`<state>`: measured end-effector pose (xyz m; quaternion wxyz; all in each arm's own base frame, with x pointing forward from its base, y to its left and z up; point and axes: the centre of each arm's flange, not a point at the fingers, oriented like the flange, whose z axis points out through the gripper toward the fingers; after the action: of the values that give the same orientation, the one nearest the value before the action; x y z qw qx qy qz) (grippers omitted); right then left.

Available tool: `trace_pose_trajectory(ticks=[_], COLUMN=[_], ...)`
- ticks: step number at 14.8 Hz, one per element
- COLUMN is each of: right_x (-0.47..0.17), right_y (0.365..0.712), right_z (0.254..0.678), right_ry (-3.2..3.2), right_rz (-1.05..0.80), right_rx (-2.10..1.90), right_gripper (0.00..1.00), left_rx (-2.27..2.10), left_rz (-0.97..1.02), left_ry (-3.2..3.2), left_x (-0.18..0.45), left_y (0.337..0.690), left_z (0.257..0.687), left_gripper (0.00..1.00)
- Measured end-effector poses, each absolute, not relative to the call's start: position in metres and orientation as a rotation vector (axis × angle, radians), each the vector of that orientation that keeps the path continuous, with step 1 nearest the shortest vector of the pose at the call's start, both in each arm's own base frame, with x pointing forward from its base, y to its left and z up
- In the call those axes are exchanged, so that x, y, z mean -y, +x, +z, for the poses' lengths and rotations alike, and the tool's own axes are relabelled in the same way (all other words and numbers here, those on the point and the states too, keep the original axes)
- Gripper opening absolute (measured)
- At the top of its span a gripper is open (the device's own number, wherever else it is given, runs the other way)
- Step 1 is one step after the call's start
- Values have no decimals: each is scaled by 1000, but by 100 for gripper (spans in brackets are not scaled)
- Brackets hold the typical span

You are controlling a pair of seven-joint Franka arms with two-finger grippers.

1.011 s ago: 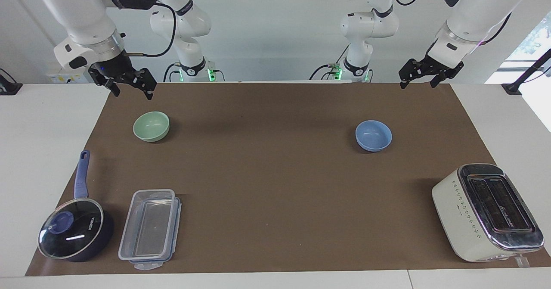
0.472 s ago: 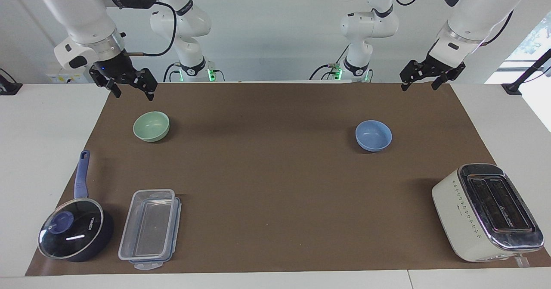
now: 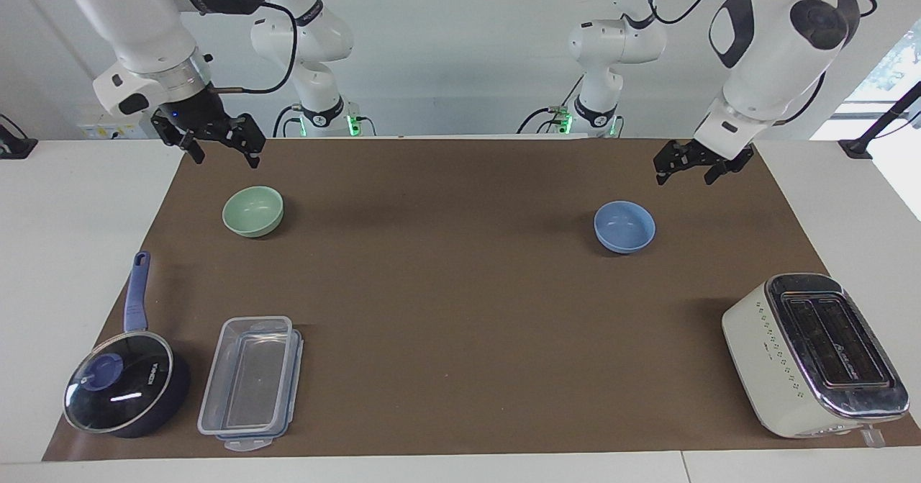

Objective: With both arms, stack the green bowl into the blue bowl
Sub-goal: 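Reach the left gripper to the rim of the blue bowl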

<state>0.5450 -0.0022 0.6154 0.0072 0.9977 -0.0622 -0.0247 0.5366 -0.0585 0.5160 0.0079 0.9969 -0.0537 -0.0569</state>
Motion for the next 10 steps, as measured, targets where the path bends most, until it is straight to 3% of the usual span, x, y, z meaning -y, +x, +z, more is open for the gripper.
trace_pose_trajectory(ticks=[5, 10], right_x=[5, 54], right_y=[543, 519], right_z=[605, 553], right_ry=[3119, 3130], right_rz=[-89, -76], right_rx=[201, 144], right_gripper=[100, 100], left_rx=[303, 334], left_rz=[-176, -169], left_ry=[3099, 3096], left_x=[43, 38], left_y=[529, 515], left_z=[420, 373], left_gripper=[100, 97])
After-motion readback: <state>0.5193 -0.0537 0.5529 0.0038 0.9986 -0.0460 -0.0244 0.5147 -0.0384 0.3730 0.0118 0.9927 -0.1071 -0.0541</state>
